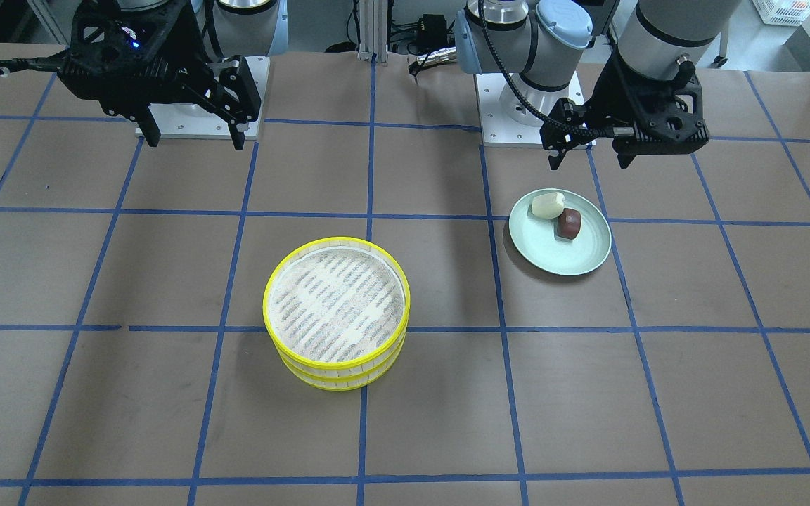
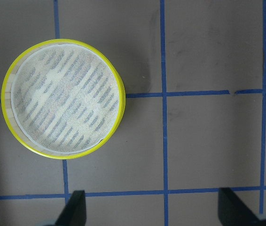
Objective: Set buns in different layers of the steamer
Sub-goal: 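Lower the left gripper over the plate above the white bun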
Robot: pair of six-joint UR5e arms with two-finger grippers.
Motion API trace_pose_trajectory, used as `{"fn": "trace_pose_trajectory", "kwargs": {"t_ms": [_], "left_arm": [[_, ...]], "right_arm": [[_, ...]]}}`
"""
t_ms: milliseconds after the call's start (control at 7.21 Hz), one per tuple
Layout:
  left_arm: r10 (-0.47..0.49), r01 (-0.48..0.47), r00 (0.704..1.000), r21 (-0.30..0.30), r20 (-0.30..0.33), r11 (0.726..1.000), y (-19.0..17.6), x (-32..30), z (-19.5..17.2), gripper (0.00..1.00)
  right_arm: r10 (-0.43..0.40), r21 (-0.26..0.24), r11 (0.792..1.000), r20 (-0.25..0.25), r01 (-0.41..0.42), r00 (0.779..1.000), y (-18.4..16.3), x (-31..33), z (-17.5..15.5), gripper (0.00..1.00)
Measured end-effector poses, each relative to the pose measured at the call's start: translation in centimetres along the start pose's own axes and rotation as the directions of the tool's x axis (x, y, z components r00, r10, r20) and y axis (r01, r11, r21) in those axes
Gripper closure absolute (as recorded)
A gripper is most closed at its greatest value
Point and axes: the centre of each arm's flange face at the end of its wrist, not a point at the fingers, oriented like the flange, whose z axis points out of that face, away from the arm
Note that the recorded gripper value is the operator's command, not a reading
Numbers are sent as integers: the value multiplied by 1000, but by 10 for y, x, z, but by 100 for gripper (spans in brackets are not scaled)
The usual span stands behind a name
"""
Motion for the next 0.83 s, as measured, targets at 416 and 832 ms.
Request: {"fn": "trace_pose_trajectory", "kwargs": {"t_ms": [416, 832], "left_arm": [[-48, 46, 999, -158, -10, 986, 3, -33, 69, 0], [-83, 71, 996, -315, -25, 946, 9, -52, 130, 0]], "right_arm": [[0, -1, 1000, 0, 0, 1000, 0, 0, 0, 0], [0, -2, 1000, 0, 0, 1000, 0, 0, 1, 0]]}}
